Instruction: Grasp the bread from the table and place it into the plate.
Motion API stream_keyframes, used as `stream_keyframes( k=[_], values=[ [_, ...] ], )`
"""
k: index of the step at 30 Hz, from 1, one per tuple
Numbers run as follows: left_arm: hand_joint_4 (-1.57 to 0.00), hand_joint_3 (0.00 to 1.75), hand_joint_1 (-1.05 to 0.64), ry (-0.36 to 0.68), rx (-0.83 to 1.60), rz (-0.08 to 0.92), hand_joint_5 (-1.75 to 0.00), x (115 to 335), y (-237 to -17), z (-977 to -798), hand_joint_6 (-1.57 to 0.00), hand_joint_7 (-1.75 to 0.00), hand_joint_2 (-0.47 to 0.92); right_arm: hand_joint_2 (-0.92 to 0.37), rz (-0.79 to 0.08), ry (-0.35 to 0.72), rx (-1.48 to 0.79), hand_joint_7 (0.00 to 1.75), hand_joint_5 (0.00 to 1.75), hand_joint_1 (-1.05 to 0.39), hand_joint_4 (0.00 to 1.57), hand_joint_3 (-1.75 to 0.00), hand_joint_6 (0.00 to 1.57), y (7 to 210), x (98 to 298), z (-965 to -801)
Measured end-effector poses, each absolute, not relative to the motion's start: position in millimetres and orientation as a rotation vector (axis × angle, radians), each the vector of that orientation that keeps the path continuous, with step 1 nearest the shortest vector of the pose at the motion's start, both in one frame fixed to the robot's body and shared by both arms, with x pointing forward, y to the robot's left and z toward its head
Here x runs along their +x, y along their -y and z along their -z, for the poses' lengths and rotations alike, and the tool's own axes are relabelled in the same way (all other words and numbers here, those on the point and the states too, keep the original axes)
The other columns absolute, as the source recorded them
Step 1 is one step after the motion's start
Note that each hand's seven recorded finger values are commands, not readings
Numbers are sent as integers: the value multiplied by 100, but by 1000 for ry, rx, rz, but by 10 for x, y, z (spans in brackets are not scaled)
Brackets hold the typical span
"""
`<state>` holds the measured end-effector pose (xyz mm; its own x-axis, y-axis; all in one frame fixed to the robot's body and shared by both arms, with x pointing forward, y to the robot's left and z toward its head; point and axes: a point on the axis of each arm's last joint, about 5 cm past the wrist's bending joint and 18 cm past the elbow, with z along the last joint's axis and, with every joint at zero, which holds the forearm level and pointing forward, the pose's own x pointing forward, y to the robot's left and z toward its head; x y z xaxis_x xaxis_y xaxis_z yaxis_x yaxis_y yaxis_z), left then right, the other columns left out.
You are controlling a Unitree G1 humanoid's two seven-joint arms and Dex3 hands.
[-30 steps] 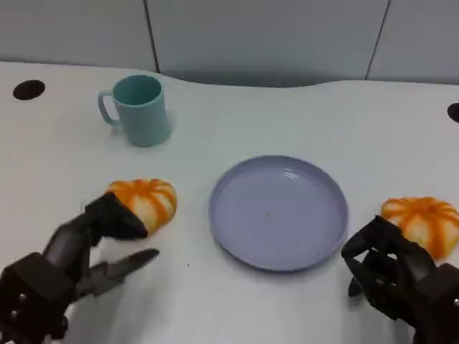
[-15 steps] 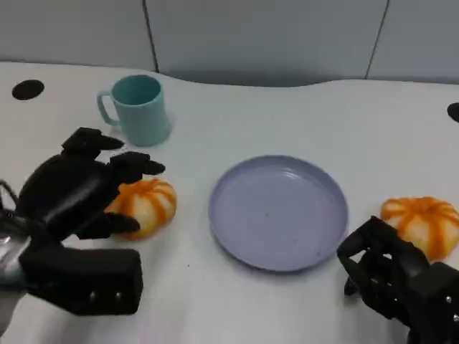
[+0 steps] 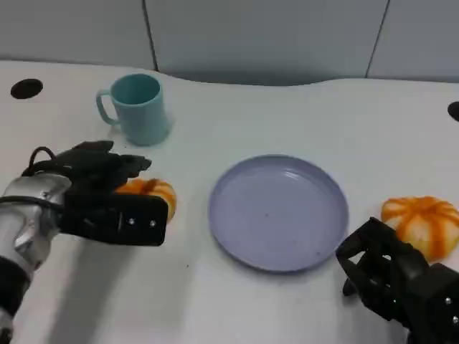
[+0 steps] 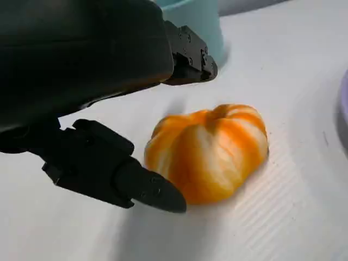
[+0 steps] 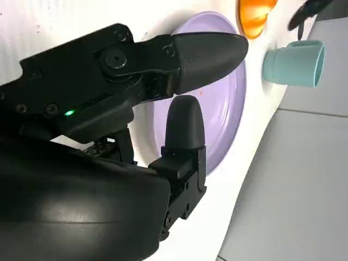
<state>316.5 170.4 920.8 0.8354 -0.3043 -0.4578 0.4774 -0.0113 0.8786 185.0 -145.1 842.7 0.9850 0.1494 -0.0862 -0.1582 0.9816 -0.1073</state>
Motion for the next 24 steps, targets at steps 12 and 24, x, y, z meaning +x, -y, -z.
stream_keyframes(
  k=[12, 24],
  values=[
    [-6, 0, -46, -288, 1408, 617, -3, 3220, -1479, -8952, -15, -2, 69, -92, -153, -85, -102, 175, 175, -27, 60, -36, 39, 1474, 1796, -8415],
    [-56, 2, -14, -200, 1418, 472, -166, 3188, -1446, -8880, -50, -157, 85, -92, -148, -70, -101, 175, 175, -25, 59, -37, 38, 1482, 1753, -8443]
  ],
)
